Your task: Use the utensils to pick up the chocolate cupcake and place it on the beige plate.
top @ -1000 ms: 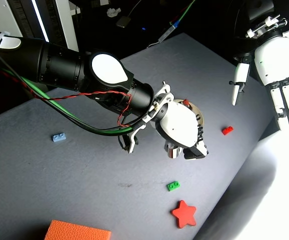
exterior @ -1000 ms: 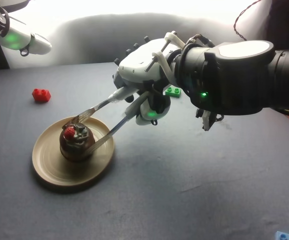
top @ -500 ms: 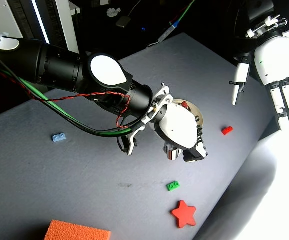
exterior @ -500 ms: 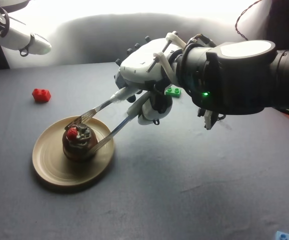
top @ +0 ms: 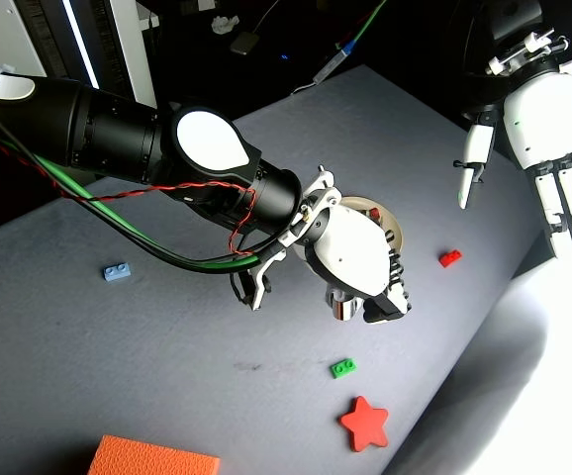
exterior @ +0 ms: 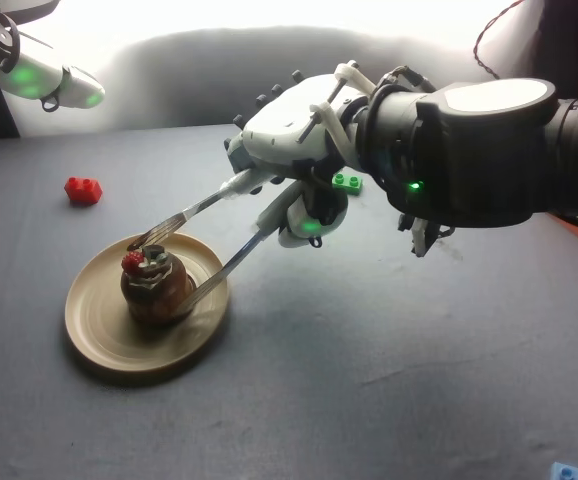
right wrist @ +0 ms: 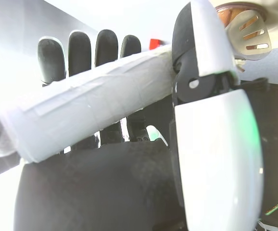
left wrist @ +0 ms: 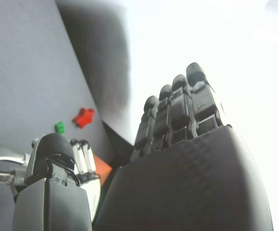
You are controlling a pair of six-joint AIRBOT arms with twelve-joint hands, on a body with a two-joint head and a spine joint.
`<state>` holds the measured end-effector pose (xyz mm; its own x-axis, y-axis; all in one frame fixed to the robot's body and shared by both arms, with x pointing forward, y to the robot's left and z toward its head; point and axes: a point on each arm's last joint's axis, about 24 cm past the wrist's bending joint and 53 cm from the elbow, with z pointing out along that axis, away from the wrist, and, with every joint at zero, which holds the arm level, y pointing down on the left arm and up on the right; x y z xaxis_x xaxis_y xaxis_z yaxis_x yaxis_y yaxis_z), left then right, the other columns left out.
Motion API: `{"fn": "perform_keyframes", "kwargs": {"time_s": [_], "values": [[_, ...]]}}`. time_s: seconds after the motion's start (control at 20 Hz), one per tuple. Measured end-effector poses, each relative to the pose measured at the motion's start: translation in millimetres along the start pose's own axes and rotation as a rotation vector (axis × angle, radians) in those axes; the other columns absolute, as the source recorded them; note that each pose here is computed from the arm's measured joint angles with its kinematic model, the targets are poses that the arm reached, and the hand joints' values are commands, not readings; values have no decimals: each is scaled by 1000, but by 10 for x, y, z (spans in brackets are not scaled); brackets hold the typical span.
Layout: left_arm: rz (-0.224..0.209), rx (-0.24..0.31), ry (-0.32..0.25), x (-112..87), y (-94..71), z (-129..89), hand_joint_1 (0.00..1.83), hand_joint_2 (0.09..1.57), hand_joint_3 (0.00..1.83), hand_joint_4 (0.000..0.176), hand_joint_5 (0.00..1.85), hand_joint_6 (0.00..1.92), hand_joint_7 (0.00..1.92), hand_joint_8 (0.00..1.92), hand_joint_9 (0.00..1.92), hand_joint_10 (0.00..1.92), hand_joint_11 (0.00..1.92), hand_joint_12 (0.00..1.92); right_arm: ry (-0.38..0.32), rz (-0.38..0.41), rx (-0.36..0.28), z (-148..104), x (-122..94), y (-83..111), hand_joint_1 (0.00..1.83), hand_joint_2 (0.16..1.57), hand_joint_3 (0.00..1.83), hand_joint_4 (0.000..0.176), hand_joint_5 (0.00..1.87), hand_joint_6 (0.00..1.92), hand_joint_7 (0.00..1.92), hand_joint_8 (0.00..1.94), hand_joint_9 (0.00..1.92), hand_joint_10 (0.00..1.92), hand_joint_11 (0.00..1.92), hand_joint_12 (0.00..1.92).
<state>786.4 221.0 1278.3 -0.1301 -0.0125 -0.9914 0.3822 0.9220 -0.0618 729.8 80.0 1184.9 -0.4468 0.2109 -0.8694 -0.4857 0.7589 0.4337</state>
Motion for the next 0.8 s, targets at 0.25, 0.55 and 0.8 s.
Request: {"fn": "perform_keyframes", "kwargs": {"time_s": [0.25, 0.55, 0.8], "values": [[0, 1, 0, 1, -3, 0, 245, 1149, 1, 0, 22, 0, 17, 1, 42, 0, 0, 183, -21, -2, -16, -149, -147, 38, 1028, 1210, 12, 0, 670, 1292, 462, 1143, 393, 1318, 312, 1631], [0, 1, 0, 0, -4, 0, 275, 1142, 0, 0, 34, 0, 28, 1, 51, 3, 0, 161, -30, -10, -45, -419, -236, 92, 1007, 1217, 15, 0, 662, 1302, 482, 1132, 419, 1311, 350, 1634], [0, 1, 0, 0, -3, -1, 253, 1143, 0, 0, 21, 1, 15, 3, 39, 3, 0, 124, -20, -18, -82, -908, -212, 39, 1037, 1226, 0, 0, 754, 1329, 504, 1143, 401, 1354, 308, 1692]]}}
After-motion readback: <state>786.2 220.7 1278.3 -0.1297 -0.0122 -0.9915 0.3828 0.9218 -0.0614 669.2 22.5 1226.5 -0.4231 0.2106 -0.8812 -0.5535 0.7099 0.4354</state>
